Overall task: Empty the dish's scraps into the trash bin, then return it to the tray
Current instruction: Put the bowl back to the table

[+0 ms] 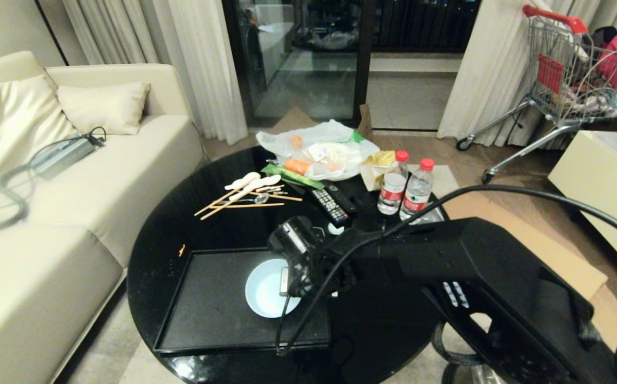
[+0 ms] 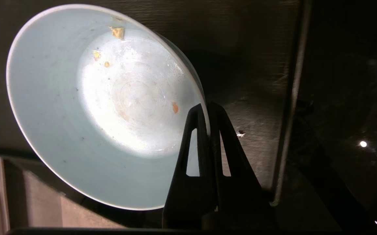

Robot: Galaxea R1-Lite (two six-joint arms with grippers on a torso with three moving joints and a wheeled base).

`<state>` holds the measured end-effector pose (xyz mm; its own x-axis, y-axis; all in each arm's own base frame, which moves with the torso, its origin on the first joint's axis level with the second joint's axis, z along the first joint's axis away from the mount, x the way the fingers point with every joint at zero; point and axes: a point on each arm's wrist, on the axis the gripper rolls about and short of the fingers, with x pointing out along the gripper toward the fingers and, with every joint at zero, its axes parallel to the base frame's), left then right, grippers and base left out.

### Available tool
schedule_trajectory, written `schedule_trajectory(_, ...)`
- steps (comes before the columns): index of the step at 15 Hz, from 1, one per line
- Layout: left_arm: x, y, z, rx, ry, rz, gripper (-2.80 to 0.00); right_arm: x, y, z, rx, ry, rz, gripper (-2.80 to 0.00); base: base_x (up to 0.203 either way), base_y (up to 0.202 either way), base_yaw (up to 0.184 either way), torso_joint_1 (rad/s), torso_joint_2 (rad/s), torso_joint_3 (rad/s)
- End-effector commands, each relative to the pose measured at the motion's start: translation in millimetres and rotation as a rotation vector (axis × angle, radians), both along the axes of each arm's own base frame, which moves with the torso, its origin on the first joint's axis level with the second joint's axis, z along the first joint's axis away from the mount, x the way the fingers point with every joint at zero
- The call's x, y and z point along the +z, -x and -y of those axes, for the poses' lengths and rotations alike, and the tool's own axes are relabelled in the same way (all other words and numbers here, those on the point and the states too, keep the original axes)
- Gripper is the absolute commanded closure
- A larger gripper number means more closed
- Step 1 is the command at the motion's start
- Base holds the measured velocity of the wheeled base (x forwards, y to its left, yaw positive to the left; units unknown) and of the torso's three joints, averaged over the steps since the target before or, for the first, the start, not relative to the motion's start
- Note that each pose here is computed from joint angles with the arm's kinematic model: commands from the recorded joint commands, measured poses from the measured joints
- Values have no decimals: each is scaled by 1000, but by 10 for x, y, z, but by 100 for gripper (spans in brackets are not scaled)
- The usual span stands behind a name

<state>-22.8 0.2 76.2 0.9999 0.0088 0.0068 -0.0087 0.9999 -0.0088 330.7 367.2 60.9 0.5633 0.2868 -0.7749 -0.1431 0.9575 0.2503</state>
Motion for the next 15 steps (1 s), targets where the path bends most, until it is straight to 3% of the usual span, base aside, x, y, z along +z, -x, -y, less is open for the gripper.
schedule_trajectory(1,0,0,0,0,0,1,0,-79,-83,69,-25,13,-13,0,0,0,0,0,0,0)
schedule_trajectory(14,0,0,0,0,0,1,0,-265,-180,162,-50,52,-47,0,0,0,0,0,0,0)
schedule_trajectory(15,0,0,0,0,0,1,0,-266,-179,163,-50,53,-48,-280,0,0,0,0,0,0)
